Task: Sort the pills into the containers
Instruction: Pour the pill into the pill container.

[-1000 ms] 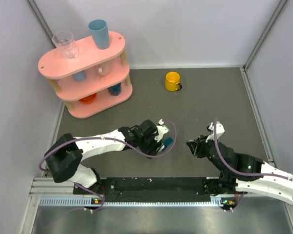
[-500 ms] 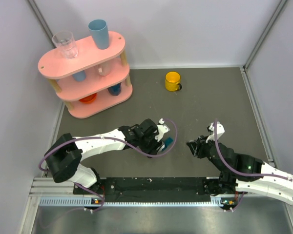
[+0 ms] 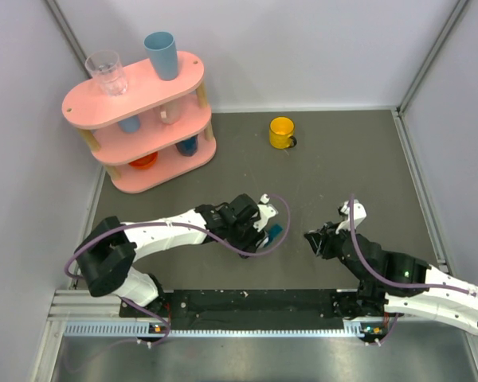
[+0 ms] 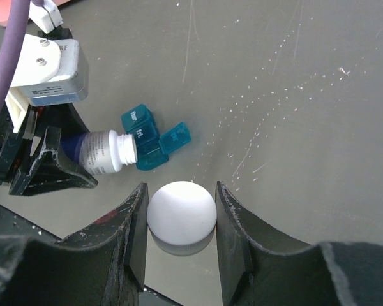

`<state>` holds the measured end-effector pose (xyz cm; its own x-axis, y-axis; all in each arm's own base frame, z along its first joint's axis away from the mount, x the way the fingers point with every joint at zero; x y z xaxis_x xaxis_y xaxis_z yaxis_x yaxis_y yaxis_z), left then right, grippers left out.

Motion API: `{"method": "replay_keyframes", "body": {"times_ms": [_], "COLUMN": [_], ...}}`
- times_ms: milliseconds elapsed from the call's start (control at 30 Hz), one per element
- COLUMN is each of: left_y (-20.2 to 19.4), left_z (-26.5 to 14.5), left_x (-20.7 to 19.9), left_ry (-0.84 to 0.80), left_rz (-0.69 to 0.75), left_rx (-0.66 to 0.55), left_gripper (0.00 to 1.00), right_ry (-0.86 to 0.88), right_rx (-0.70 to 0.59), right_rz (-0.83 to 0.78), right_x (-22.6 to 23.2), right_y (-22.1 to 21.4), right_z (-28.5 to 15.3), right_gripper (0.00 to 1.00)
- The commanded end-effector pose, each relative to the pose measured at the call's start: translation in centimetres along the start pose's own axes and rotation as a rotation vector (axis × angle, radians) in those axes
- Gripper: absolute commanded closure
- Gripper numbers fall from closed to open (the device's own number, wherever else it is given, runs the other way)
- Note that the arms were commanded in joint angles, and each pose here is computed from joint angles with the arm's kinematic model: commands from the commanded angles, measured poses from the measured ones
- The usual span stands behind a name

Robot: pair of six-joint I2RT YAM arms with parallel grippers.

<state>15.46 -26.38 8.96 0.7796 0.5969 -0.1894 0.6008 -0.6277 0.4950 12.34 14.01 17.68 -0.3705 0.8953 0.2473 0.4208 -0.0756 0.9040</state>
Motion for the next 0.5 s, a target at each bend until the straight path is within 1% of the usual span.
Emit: {"method": "replay_keyframes", "body": {"times_ms": [0,467], "left_y": [1.81,1.8], "left_z": [-0.53,-0.43], "left_x": [-0.19,0.0], "left_ry": [0.005,0.02], "left_rz": [0.03,0.034], "left_rx": [-0.044,-0.017], "left_gripper": [1.0,1.0], "right_ry": [0.007,0.012], "right_rx": [-0.024,-0.029], "right_rz": [0.03,0.036], "right_x": [0.15,0.1], "right_y": [0.55,0.47], "right_z": [-0.04,-0.09], "right_gripper": [1.0,1.0]}}
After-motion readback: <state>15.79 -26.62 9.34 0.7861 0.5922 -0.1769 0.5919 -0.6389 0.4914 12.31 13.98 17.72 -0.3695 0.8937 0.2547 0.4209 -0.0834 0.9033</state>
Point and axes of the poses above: each gripper's point midway between its finger pads, its own z axis out along the fingers, its own x axis along the line the jaws close on, y = z × x, the point moved 4 cm from there along -z, back along the fingers, and after that the axes turned 4 degrees about -z, right-handed, at the moved point
